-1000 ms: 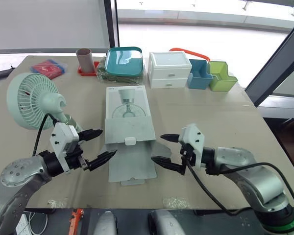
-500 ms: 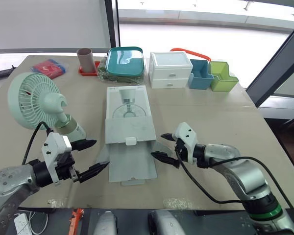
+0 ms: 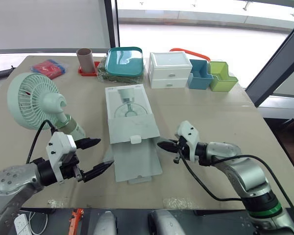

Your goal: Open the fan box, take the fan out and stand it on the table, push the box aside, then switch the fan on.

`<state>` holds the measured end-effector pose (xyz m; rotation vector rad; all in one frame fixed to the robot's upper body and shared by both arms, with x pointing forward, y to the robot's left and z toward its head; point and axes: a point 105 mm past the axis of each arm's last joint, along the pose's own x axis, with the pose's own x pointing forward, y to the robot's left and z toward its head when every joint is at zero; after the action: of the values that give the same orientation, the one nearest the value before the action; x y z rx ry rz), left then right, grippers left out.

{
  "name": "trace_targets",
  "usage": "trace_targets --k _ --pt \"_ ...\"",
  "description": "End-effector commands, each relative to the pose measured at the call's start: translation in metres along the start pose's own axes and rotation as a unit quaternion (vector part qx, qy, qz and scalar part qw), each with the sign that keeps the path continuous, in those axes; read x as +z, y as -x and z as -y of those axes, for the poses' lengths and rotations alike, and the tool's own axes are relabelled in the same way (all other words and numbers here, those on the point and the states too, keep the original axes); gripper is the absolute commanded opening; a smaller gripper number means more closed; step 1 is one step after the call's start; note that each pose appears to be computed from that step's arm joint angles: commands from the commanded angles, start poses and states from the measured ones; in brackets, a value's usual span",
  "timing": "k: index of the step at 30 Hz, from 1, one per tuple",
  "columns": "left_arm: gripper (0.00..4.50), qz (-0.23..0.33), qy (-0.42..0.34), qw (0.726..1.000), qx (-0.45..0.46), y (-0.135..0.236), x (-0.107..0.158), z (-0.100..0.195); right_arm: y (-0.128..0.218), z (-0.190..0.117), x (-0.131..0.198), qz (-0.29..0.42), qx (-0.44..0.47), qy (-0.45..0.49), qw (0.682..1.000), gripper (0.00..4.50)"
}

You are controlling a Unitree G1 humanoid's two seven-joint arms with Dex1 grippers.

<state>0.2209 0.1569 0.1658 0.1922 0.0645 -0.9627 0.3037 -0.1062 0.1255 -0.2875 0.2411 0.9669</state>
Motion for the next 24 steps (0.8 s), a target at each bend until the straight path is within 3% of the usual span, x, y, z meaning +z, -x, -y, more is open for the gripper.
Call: trace_targets --k 1,10,24 --pt "4.50 0.014 -0.017 1.000 -0.014 -0.005 0.009 0.001 0.015 0.030 0.006 0.022 -0.078 -0.024 0.996 0.01" --pt "4.50 0.012 -0.011 0.999 -0.041 -0.012 0.006 0.002 0.056 0.073 -0.002 0.045 -0.203 -0.092 0.974 0.01" --pt "4.50 0.006 -0.014 0.998 -0.061 -0.016 0.003 0.000 0.105 0.095 -0.027 0.035 -0.317 -0.156 0.935 0.01"
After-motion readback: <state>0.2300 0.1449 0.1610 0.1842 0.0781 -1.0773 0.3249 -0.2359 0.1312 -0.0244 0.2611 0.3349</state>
